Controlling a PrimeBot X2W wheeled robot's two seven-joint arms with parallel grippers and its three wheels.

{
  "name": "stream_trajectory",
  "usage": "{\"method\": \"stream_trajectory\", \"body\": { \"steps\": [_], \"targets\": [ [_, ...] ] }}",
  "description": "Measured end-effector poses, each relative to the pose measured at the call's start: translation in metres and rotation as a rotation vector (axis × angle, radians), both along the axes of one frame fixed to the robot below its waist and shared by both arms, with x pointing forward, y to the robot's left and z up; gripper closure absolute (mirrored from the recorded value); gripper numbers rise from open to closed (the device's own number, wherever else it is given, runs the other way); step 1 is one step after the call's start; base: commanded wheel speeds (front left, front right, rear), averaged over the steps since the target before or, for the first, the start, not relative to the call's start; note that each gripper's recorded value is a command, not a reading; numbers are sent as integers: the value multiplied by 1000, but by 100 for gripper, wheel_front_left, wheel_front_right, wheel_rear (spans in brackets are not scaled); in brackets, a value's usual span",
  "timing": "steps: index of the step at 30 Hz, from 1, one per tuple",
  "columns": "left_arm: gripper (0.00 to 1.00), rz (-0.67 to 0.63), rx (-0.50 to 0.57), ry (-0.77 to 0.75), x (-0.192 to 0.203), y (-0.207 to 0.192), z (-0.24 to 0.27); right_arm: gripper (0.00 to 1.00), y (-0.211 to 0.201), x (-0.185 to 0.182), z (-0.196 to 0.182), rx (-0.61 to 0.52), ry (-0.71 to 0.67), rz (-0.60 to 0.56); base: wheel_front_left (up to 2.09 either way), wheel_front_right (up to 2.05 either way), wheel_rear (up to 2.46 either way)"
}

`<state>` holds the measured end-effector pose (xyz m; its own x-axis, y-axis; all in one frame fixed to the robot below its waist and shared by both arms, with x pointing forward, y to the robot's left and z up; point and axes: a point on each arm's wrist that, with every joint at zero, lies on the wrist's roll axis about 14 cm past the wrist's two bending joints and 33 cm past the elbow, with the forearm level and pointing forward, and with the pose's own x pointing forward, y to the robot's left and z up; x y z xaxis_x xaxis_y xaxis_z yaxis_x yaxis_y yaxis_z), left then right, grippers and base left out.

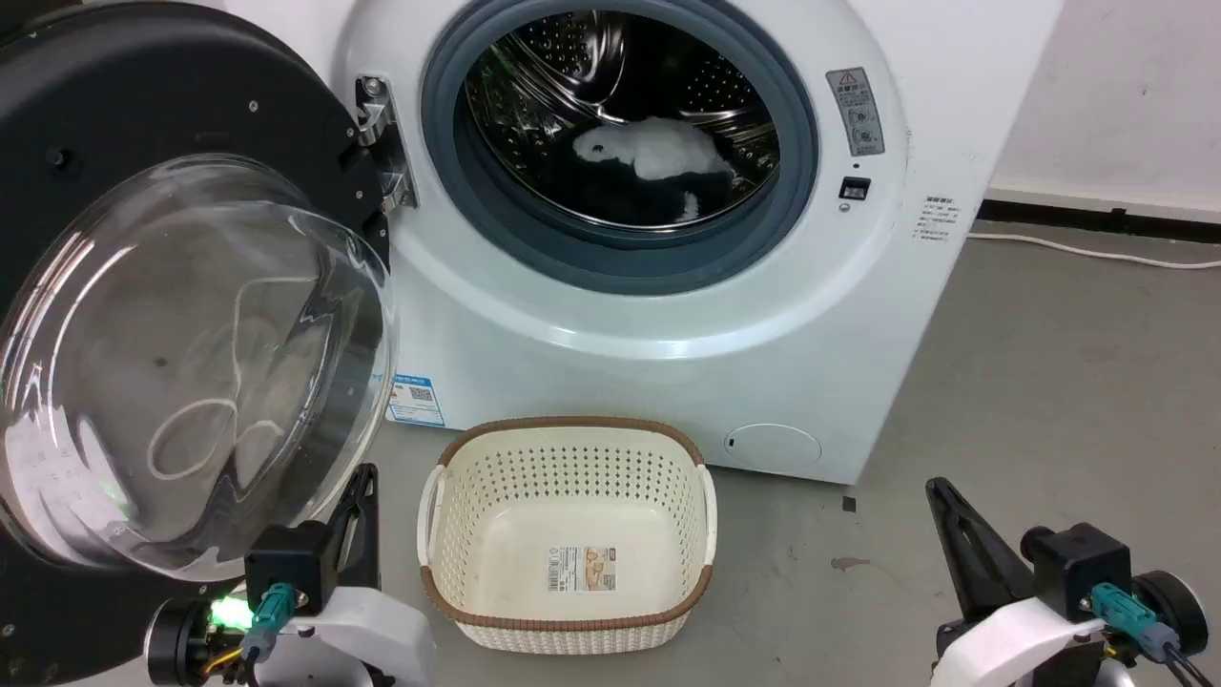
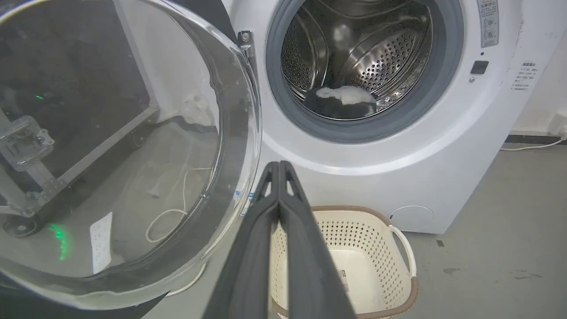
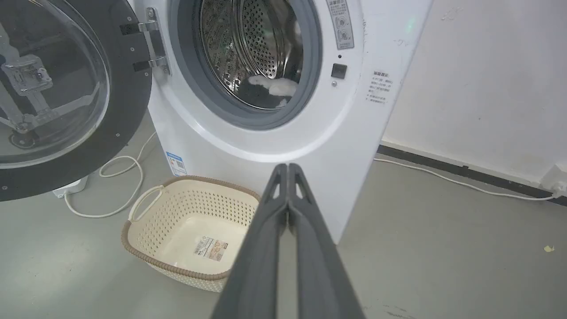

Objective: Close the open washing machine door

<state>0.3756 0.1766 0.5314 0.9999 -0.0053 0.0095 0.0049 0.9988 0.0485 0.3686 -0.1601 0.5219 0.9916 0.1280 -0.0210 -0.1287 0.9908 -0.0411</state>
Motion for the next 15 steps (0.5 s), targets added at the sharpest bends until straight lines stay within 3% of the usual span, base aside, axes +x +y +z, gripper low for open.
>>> {"method": "stream_trajectory", "body": {
  "steps": [15],
  "targets": [
    [100,0,0,0,0,0,0,100,0,0,0,0,0,0,0,0,0]
  ]
}}
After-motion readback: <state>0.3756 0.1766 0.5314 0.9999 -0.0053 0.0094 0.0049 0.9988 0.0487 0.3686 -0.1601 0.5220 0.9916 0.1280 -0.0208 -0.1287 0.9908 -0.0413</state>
